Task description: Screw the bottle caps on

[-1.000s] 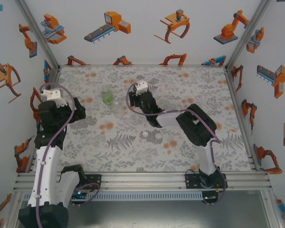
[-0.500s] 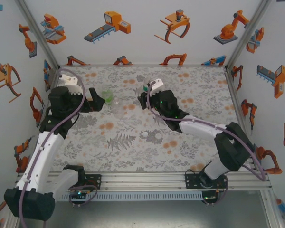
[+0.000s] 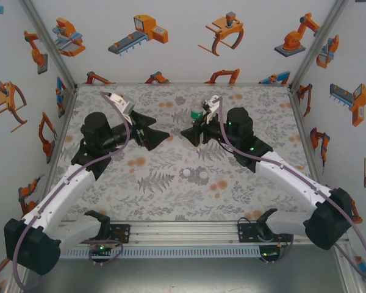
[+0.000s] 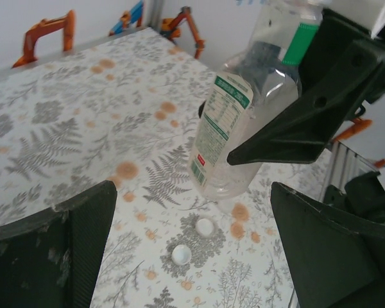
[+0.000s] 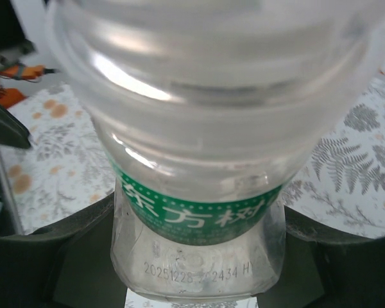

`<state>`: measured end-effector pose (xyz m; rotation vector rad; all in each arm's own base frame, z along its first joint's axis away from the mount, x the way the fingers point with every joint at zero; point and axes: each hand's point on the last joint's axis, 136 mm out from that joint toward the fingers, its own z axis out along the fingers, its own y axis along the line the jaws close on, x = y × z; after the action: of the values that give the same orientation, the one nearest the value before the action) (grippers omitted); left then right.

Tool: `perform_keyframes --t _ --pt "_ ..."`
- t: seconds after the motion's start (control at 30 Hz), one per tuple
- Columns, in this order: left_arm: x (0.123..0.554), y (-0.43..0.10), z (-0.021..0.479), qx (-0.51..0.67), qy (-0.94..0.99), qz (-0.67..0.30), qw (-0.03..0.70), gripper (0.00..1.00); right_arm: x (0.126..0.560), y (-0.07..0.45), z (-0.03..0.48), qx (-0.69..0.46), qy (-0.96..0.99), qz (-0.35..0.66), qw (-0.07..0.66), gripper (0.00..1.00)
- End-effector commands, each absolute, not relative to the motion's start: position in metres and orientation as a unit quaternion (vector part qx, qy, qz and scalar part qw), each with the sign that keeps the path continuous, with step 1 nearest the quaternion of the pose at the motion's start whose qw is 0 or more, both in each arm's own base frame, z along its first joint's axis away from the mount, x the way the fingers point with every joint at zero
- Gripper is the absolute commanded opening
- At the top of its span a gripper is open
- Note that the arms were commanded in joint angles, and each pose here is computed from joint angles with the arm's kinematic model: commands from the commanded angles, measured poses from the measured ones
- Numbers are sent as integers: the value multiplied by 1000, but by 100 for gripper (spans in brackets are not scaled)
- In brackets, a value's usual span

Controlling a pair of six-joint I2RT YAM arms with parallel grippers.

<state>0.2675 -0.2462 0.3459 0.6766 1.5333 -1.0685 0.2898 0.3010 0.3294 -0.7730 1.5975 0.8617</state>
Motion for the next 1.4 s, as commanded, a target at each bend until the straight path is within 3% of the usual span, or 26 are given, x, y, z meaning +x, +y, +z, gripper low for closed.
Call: perform_keyframes --t 0.0,0.43,0.83,1.13,1.37 --pt "240 -256 379 342 556 -482 585 97 271 302 376 -337 627 410 571 41" --pt "195 -291 397 418 468 -524 575 97 225 302 446 -350 530 518 573 35" --pt "188 -335 405 444 461 -553 534 100 204 302 456 -363 489 568 553 29" --pt "187 -349 405 446 451 -559 534 92 204 299 454 -360 498 557 558 29" --pt "189 -352 405 443 447 -561 537 80 204 298 452 -362 502 551 560 29"
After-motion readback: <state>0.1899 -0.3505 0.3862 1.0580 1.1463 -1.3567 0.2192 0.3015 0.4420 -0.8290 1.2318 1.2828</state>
